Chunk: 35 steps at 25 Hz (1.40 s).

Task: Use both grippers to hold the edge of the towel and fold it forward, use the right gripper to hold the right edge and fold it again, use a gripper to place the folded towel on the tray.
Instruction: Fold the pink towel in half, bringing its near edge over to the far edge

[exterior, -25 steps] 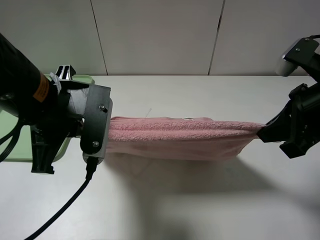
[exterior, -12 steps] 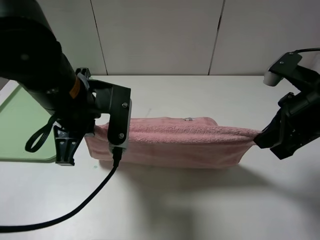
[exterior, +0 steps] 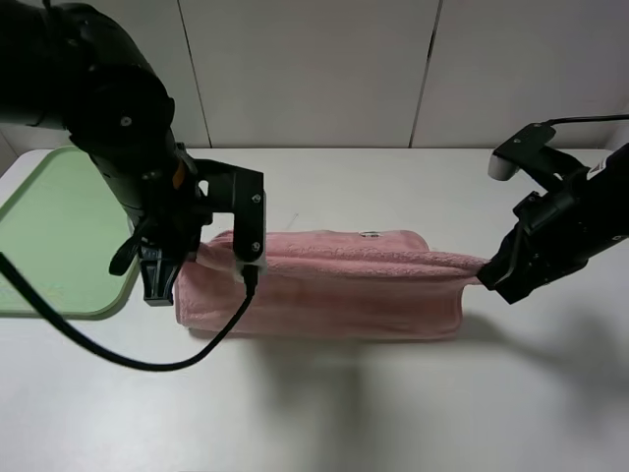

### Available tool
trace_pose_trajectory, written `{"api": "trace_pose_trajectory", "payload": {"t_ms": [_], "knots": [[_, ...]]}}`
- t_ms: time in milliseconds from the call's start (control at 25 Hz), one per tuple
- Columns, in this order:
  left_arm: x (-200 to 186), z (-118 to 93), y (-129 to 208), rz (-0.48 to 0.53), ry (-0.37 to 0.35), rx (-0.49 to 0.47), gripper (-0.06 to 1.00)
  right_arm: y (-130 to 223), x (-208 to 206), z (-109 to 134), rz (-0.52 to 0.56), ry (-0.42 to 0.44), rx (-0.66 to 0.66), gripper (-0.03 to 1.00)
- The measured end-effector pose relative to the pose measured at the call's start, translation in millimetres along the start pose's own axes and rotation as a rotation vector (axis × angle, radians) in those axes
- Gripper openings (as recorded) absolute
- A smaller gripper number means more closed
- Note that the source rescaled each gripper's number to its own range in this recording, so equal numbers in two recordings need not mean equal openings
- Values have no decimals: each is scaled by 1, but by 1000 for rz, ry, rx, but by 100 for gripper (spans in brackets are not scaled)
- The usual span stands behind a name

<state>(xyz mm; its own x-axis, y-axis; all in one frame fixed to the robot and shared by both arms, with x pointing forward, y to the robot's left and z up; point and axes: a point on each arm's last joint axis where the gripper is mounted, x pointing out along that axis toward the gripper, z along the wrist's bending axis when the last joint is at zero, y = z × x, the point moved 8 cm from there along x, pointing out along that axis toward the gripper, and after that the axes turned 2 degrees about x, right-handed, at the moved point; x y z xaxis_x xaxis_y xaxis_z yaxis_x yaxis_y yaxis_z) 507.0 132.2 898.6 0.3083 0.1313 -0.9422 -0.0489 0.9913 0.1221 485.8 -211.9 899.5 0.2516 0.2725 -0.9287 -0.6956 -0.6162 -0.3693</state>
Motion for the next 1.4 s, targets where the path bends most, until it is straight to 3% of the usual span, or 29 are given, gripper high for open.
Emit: {"api": "trace_pose_trajectory", "payload": {"t_ms": [200,760,1080,1400], "knots": [[7,14,8,-32,-12,-54,0,-9,14,-8,14,-11,10,0],[54,16,0,4,39,-10,0,-30,35,-29,25,6,-1,0],[58,29,-7,-20,-21,30,0,-34,40,-40,2,60,-21,0],[58,32,-8,-27,-35,38,0,-37,42,-43,-12,79,-25,0]]}}
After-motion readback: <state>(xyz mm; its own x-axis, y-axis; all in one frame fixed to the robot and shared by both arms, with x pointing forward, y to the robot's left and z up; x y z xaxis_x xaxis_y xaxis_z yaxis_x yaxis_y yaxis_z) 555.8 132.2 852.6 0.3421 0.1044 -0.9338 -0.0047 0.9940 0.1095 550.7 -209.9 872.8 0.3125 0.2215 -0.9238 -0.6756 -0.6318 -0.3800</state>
